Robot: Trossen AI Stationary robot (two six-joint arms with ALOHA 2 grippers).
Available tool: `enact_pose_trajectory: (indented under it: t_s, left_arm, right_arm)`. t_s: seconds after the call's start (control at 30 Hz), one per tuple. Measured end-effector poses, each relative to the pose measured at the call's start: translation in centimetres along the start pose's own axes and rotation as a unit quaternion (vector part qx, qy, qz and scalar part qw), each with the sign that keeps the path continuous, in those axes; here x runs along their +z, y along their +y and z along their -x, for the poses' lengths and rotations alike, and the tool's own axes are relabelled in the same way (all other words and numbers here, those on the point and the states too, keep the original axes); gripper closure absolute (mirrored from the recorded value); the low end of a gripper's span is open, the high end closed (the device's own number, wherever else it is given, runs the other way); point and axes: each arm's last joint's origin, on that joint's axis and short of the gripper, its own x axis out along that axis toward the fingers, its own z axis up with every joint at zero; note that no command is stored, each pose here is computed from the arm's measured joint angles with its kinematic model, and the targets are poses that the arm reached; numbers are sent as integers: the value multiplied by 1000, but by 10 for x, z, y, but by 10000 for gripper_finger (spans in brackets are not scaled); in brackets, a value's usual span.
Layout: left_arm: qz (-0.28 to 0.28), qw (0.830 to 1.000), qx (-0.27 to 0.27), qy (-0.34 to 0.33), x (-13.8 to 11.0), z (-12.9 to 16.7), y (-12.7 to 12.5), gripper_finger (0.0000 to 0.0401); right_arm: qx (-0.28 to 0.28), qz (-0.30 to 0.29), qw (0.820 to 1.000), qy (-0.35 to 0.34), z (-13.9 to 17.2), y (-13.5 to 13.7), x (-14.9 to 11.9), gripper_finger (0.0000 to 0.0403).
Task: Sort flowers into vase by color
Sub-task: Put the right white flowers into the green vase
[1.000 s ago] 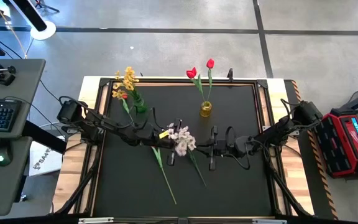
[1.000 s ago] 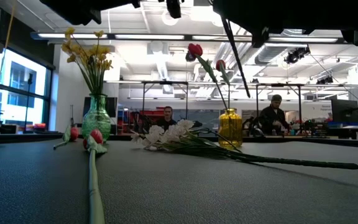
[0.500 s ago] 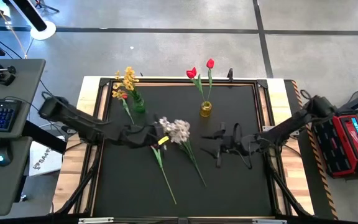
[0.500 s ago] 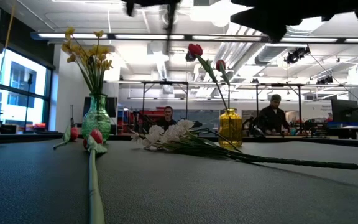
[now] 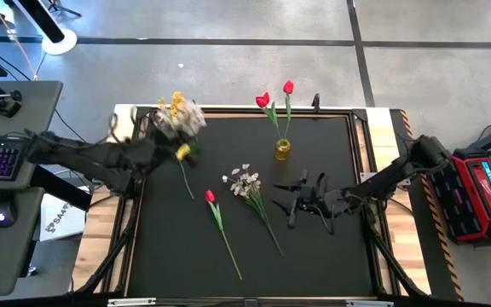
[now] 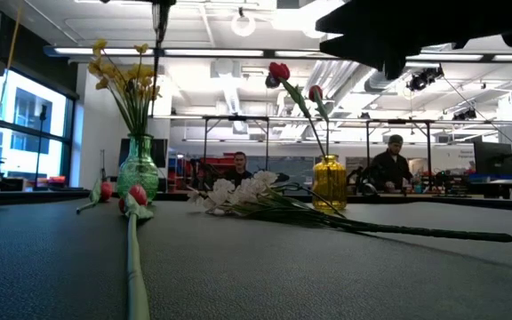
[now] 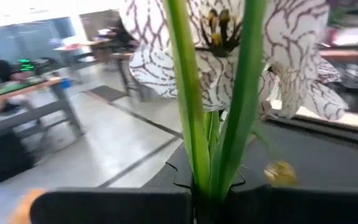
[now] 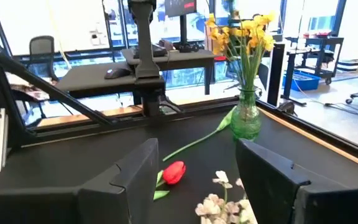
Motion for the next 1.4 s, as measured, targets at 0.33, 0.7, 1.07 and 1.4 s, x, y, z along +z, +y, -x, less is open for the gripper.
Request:
enact_pose_trajectory:
  t_s: [0.33,0.7,1.07,1.4]
  left_arm:
    - [-14,993,111,29,-17,-27,40,400]
    - [0,989,139,53,-49,-40,42,400]
    - [22,986,142,79,-60,-39,41,322]
    - [20,982,149,114,-51,-33,47,241]
  right_arm:
    - [0,28,1000,-8,-2,1,-2,201]
    - [0,24,1000,-12,-2,1,-1,201]
    - [0,18,1000,-18,-1,1,1,201]
    - [1,17,1000,-18,-1,2,1,201]
